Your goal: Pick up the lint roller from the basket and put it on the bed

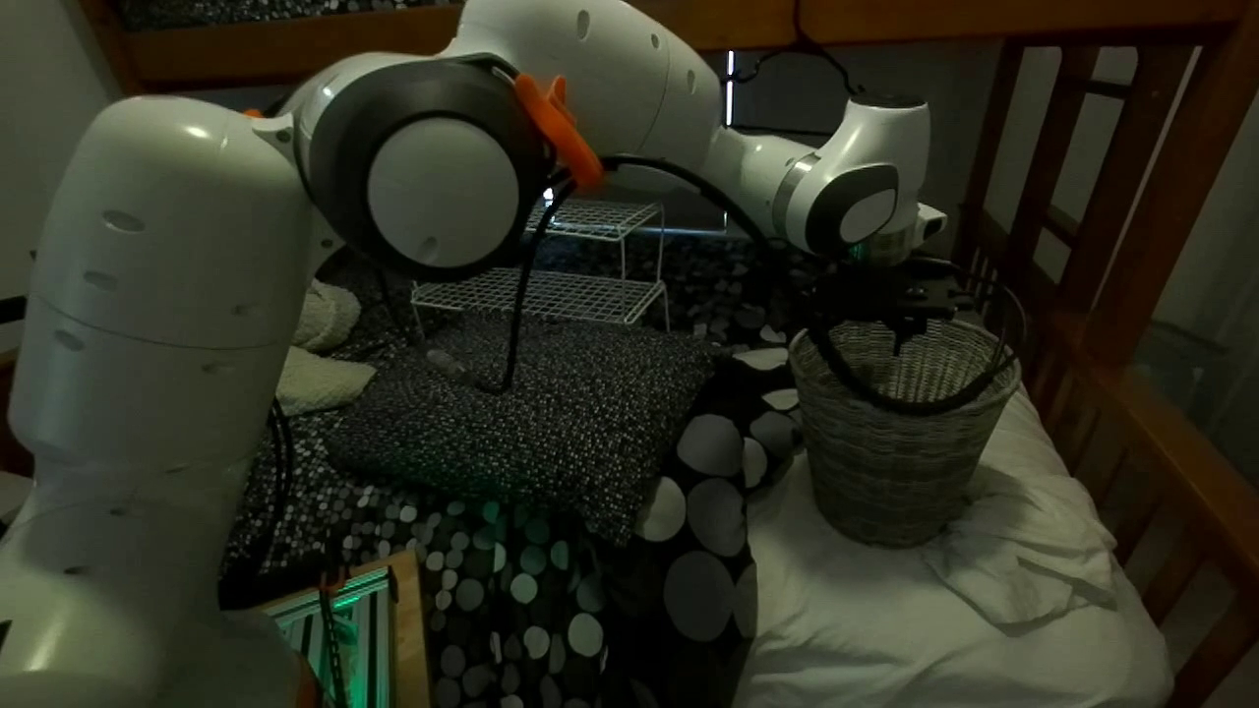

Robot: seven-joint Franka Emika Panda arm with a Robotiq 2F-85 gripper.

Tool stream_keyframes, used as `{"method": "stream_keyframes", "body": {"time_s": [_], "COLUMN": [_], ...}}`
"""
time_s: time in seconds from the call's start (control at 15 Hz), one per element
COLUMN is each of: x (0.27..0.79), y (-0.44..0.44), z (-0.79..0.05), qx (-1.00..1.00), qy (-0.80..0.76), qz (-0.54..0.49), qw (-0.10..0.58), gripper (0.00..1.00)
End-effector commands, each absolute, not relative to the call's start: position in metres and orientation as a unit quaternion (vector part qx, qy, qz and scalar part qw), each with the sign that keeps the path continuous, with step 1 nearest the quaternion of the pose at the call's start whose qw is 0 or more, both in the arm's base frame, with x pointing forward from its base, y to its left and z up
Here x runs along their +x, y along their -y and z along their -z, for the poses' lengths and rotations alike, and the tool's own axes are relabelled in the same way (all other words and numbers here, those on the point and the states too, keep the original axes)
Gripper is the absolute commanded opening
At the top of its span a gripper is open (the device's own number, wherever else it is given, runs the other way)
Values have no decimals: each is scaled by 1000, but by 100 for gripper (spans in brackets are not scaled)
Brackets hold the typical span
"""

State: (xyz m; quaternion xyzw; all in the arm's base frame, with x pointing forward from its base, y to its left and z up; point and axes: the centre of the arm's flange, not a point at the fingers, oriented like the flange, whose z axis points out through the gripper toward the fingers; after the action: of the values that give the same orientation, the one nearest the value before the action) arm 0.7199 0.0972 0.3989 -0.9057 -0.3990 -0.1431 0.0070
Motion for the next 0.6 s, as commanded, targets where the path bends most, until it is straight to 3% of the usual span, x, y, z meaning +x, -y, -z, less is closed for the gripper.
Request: {"method": "stream_keyframes", "body": {"time_s": [0.0, 0.53], "x": [715, 715], "y": [-107, -87], "z": [-386, -389], "qx": [-907, -931], "qy": [394, 338], "qz": [145, 135], "qw": [-14, -25], "gripper": [100, 100]}}
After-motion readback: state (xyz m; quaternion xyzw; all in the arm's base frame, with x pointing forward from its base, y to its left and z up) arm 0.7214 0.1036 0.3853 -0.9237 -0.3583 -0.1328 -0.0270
